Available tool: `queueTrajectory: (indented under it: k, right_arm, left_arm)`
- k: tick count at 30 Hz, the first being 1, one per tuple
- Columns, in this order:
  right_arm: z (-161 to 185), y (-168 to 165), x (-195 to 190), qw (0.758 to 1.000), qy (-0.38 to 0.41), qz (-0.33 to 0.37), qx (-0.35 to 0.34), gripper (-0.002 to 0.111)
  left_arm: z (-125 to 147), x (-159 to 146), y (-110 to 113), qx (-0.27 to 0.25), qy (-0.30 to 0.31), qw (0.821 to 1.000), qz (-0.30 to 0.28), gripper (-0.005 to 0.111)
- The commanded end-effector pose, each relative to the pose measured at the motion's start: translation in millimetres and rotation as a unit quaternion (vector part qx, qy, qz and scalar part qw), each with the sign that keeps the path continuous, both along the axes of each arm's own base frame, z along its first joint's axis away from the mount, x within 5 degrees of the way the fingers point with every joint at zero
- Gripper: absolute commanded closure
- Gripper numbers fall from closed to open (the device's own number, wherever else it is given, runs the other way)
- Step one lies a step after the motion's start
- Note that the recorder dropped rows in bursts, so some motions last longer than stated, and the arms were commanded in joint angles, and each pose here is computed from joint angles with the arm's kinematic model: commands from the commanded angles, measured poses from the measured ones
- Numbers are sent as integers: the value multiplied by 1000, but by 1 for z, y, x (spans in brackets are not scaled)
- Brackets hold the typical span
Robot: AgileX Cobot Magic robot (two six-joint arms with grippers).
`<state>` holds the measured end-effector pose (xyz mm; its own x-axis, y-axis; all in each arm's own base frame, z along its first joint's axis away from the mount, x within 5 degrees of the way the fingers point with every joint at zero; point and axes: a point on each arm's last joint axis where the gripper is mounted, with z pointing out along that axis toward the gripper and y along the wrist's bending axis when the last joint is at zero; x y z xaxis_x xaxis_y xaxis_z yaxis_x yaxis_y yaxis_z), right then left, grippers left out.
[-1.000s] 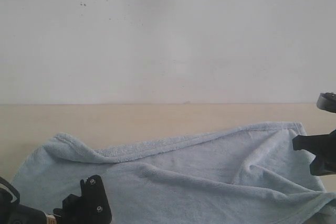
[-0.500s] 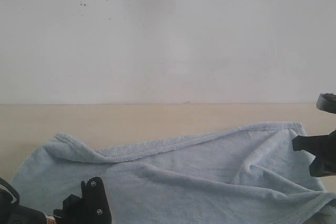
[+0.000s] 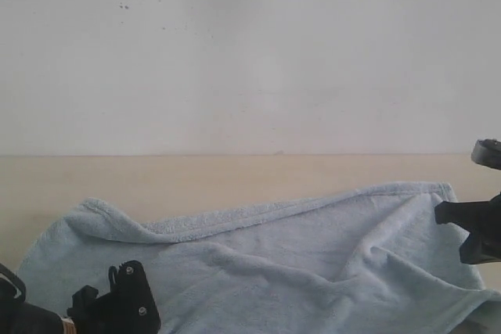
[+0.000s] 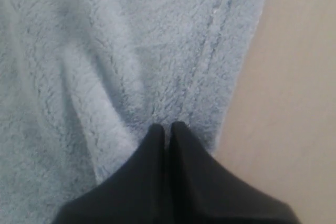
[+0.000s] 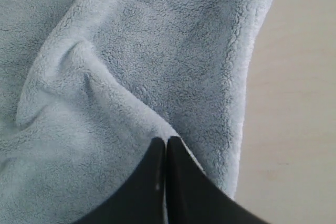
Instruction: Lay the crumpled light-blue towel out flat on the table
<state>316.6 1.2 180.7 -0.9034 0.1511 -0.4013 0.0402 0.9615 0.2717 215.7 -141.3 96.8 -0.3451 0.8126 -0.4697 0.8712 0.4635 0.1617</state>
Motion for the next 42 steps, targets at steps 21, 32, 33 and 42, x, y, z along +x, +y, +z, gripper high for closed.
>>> queueTrajectory:
  k: [21, 32, 33, 42]
  right_arm:
    - [-45, -1, -6, 997, 62, 36, -22, 109]
    - [-51, 0, -19, 988, 133, 71, -23, 109]
    - [-51, 1, -20, 988, 136, 72, -18, 109]
    - [-28, 2, -21, 992, 91, 87, -20, 109]
  left_arm:
    - [71, -2, 25, -55, -105, 989, 88, 103]
    - [128, 8, 22, -283, -161, 933, 153, 103]
    - [129, 8, 22, -288, -163, 932, 150, 103]
    - [130, 7, 21, -295, -165, 930, 145, 103]
